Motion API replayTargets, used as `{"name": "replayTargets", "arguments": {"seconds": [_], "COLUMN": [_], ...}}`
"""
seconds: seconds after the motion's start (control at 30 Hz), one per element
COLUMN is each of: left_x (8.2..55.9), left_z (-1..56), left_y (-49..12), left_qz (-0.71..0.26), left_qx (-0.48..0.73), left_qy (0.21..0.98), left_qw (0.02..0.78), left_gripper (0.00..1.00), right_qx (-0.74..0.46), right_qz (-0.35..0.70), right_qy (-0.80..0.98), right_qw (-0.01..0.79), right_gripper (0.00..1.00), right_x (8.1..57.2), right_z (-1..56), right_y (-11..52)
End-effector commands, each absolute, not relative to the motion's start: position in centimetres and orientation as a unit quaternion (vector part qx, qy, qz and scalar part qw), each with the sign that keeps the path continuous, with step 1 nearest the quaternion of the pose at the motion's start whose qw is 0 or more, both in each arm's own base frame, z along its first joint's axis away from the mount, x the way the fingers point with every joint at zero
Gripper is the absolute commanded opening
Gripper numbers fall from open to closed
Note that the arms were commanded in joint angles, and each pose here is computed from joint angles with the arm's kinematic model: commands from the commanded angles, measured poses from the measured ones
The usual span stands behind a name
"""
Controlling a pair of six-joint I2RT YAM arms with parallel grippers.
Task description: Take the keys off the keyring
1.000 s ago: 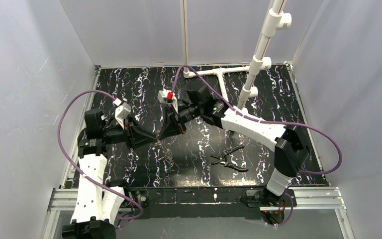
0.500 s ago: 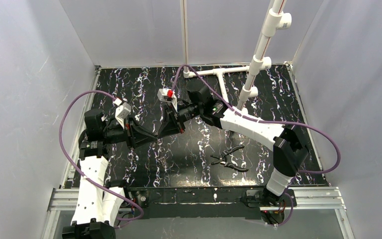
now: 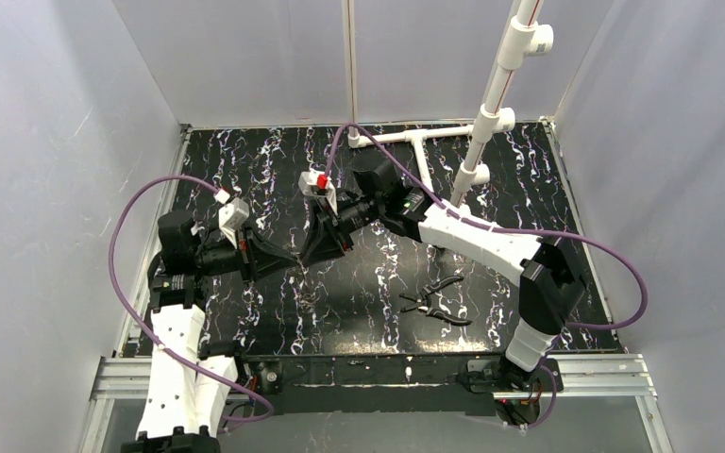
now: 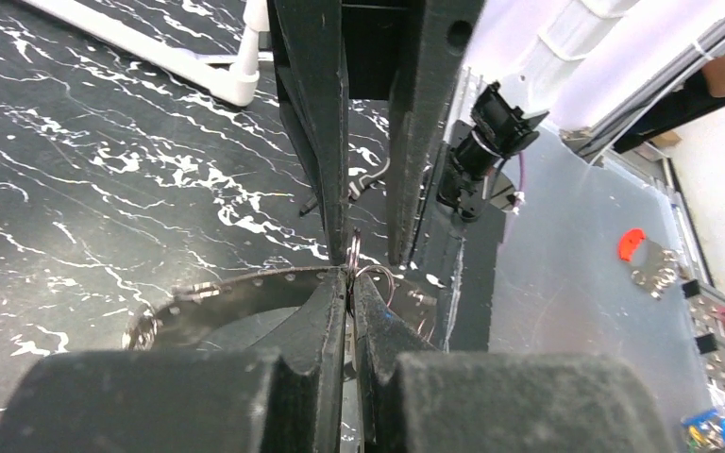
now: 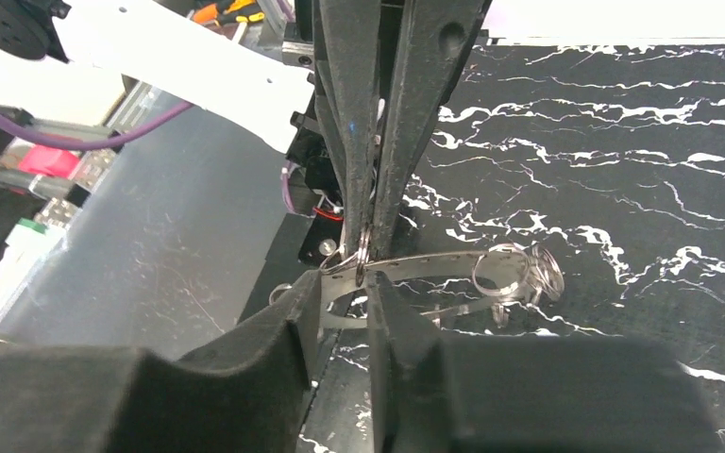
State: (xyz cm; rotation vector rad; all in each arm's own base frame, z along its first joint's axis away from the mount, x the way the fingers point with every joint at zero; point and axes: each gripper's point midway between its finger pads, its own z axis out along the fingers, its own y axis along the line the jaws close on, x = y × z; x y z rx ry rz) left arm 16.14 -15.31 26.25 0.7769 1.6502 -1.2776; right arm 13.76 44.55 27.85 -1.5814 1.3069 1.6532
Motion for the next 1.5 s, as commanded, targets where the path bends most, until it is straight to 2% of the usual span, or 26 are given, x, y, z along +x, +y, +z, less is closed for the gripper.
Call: {"name": "replayTargets", "arguments": {"seconds": [0.0, 0.1, 0.23, 0.6, 1.2, 1.27, 1.33, 1.37, 1.43, 1.47], "left_x": [16.1, 15.7, 15.4, 14.7, 14.2, 14.2, 14.2, 14.2, 14.1, 14.0], "left_z": [25.6, 25.4, 25.1, 24.5, 25.1, 25.0, 25.0, 25.0, 25.0, 25.1], "left_y": [-15.1, -15.0, -15.1, -15.7, -16.2, -16.2, -16.2, -16.2, -16.3, -16.4], "left_qz": [-0.485, -0.472, -0.453, -0.423, -0.421, -0.421, -0.42, -0.421, -0.428, -0.434], "left_qx": [0.337, 0.357, 0.387, 0.434, 0.456, 0.456, 0.455, 0.454, 0.449, 0.444], "left_qy": [0.664, 0.666, 0.667, 0.673, 0.667, 0.668, 0.669, 0.67, 0.671, 0.672], "left_qw": [0.459, 0.454, 0.447, 0.423, 0.412, 0.411, 0.411, 0.41, 0.407, 0.404], "left_gripper": [0.0, 0.0, 0.0, 0.0, 0.0, 0.0, 0.0, 0.0, 0.0, 0.0], "right_qx": [-0.62, -0.632, -0.642, -0.643, -0.657, -0.658, -0.658, -0.658, -0.658, -0.658], "right_qz": [0.583, 0.567, 0.553, 0.535, 0.51, 0.508, 0.506, 0.506, 0.503, 0.501], "right_qy": [0.454, 0.456, 0.459, 0.481, 0.489, 0.489, 0.489, 0.49, 0.492, 0.494], "right_qw": [0.263, 0.267, 0.267, 0.264, 0.261, 0.264, 0.266, 0.266, 0.268, 0.269], "right_gripper": [0.39, 0.44, 0.46, 0.46, 0.37, 0.34, 0.26, 0.21, 0.03, 0.01], "right_x": [13.2, 13.4, 13.5, 13.4, 12.9, 13.0, 13.2, 13.2, 13.3, 13.4], "right_z": [28.5, 28.3, 28.0, 27.3, 26.6, 26.6, 26.6, 26.6, 26.5, 26.4], "right_y": [44.1, 43.7, 43.5, 44.0, 44.8, 44.9, 45.0, 45.1, 45.1, 45.2]}}
